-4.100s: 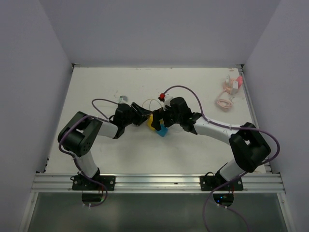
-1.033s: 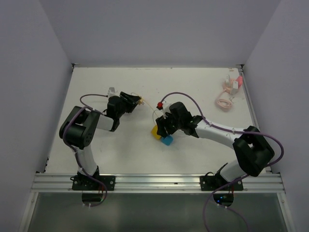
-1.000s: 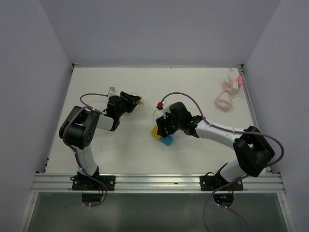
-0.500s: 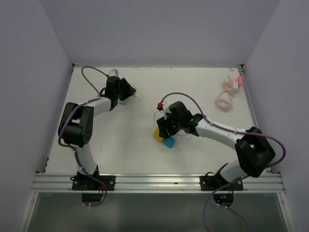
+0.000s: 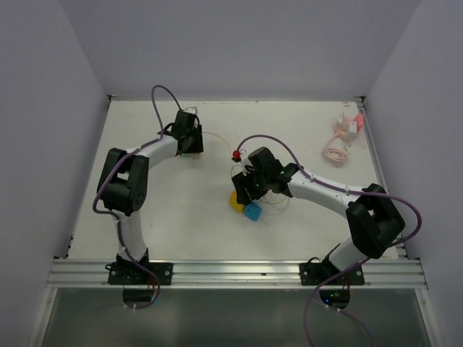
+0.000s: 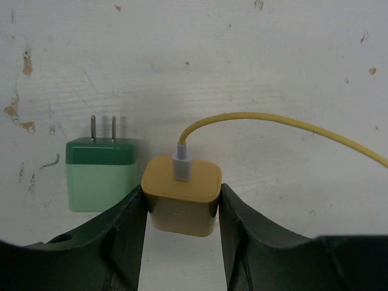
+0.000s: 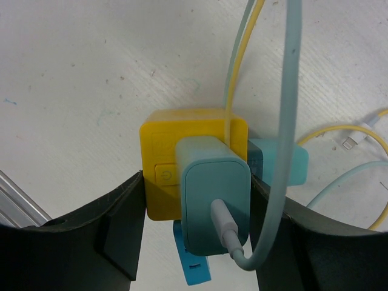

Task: Pull the plug off the socket

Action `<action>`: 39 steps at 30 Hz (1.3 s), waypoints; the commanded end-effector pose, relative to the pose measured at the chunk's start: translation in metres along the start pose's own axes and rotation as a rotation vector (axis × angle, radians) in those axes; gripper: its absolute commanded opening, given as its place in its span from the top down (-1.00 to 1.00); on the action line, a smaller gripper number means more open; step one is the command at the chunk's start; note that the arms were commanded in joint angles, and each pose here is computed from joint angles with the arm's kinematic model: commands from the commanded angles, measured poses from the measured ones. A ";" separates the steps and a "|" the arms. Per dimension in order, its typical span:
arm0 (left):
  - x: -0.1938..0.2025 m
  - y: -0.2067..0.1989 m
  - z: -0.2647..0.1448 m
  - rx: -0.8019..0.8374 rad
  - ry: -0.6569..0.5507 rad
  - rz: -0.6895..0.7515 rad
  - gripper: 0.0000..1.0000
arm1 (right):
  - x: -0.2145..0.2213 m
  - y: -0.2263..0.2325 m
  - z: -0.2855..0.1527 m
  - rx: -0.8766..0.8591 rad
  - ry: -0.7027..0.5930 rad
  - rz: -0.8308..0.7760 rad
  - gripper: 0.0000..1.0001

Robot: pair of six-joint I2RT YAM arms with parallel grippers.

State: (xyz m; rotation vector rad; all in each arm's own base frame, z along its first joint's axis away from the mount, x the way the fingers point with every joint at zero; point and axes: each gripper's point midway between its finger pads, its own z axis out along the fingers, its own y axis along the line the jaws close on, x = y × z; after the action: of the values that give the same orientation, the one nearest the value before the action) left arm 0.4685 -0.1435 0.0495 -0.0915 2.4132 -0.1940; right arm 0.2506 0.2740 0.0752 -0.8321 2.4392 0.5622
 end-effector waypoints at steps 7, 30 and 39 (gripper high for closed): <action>0.011 0.002 0.008 -0.065 0.104 0.165 -0.06 | -0.023 0.007 -0.011 -0.006 -0.042 0.016 -0.43; 0.011 -0.044 -0.102 0.145 0.029 0.125 -0.99 | -0.055 0.006 -0.080 0.066 -0.291 0.073 -0.95; 0.047 -0.058 -0.176 0.367 -0.162 0.159 -0.99 | -0.038 0.013 -0.064 0.006 -0.242 0.105 -0.79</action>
State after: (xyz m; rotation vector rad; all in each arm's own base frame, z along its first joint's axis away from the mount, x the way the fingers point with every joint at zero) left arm 0.3275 -0.1709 0.1371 0.1995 2.3129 -0.4133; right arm 0.2491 0.2582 0.1513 -0.6163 2.2752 0.5949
